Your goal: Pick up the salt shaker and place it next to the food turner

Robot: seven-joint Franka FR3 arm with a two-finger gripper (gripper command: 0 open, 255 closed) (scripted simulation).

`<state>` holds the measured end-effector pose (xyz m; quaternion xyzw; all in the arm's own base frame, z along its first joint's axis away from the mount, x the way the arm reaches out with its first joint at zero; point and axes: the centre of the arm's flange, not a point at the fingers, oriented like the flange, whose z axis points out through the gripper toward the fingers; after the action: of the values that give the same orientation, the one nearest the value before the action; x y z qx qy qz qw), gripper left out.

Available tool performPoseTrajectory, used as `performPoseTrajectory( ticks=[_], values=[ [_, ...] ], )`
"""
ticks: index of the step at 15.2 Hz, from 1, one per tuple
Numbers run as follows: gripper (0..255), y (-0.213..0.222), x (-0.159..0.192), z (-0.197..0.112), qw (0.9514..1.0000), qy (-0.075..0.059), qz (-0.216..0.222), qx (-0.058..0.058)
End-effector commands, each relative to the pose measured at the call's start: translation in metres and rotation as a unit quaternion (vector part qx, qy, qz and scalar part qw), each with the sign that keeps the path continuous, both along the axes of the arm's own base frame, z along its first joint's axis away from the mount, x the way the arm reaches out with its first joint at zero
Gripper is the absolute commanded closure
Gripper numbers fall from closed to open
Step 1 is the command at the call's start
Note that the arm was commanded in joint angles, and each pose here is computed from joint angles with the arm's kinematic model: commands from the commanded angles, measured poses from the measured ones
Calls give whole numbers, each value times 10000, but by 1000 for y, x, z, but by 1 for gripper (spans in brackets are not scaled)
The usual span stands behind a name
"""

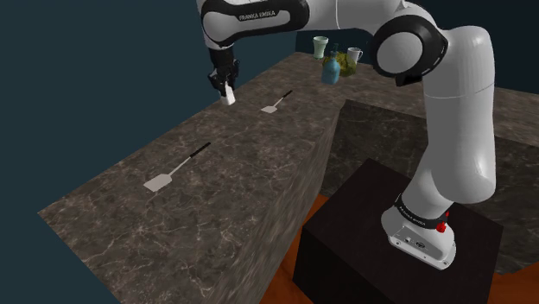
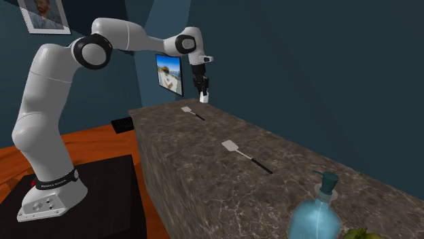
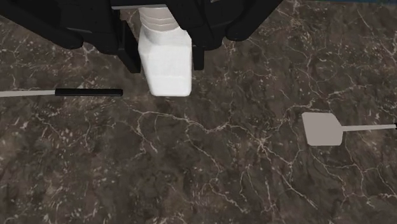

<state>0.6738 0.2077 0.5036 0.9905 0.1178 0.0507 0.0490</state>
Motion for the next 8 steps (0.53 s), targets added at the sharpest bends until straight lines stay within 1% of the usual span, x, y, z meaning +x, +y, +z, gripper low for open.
performPoseTrajectory(
  ticks=[1, 3, 8],
  values=[
    [255, 27, 3, 1, 10000, 1, -6, 1],
    [255, 56, 6, 1, 10000, 1, -6, 1],
    [255, 56, 6, -25, 10000, 1, -6, 1]
  ],
)
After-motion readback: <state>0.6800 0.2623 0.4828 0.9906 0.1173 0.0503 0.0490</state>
